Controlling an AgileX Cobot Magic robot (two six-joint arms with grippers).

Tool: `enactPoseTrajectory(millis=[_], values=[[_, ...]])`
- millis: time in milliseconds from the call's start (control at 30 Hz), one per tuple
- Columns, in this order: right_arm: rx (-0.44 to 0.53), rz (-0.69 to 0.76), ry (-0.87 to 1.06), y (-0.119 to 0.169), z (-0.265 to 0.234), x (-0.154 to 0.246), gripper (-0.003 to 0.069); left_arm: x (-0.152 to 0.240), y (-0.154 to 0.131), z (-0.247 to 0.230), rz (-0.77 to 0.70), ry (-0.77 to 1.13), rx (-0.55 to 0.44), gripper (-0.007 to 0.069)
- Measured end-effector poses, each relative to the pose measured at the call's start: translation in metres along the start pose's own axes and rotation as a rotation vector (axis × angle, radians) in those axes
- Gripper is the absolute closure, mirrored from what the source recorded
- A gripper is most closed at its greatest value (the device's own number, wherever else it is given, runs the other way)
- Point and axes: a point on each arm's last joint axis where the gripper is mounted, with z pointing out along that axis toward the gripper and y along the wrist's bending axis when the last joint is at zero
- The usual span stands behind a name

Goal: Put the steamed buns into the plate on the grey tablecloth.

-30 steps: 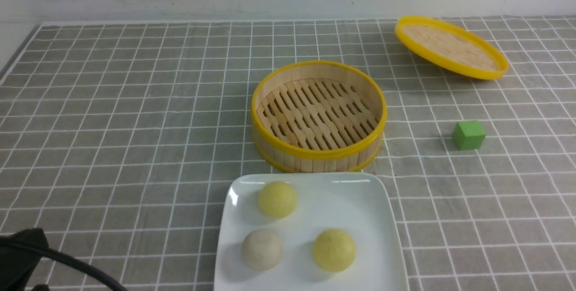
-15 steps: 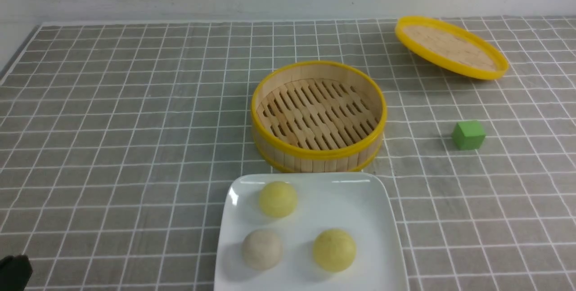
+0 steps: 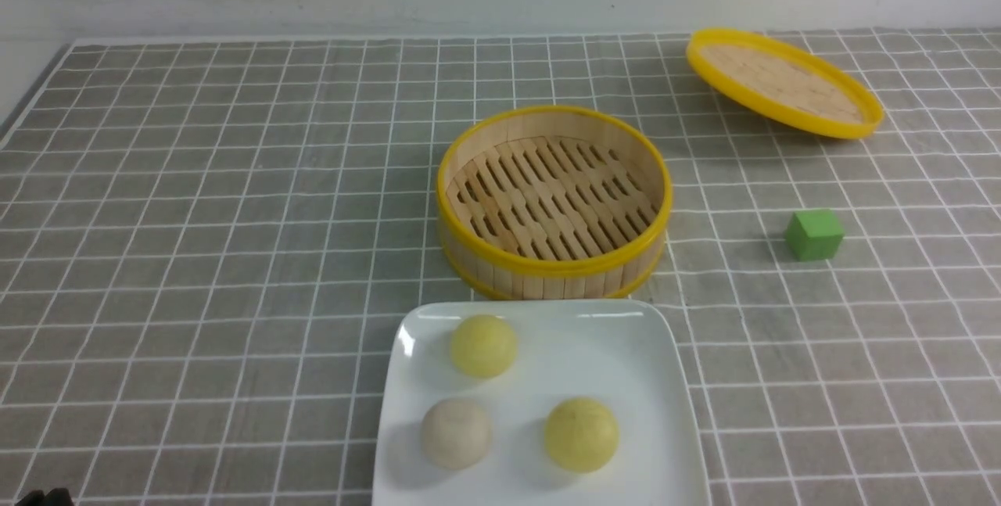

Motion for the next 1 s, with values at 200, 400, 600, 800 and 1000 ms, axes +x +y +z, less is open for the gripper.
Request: enactPoseTrajectory(millis=[200,400,600,800,1000], values=[[0.0,0.0,0.0,0.0,0.0,0.0,0.0529,0.0001,0.0,0.0,0.001,0.001,0.001,0.0517],[0.0,0.0,0.0,0.0,0.0,0.0,0.0529,0.0001,0.0002,0.0,0.007,0.001,-0.001,0.0508],[0.0,0.0,0.0,0.0,0.0,0.0,0.0529,0.0001,0.0005,0.0,0.015,0.001,-0.004,0.0501],[0.0,0.0,0.0,0.0,0.0,0.0,0.0529,0.0001,0.0006,0.0,0.019,0.001,-0.005,0.0496],[0.0,0.0,0.0,0.0,0.0,0.0,0.0529,0.0001,0.0006,0.0,0.019,0.001,-0.006,0.0488]])
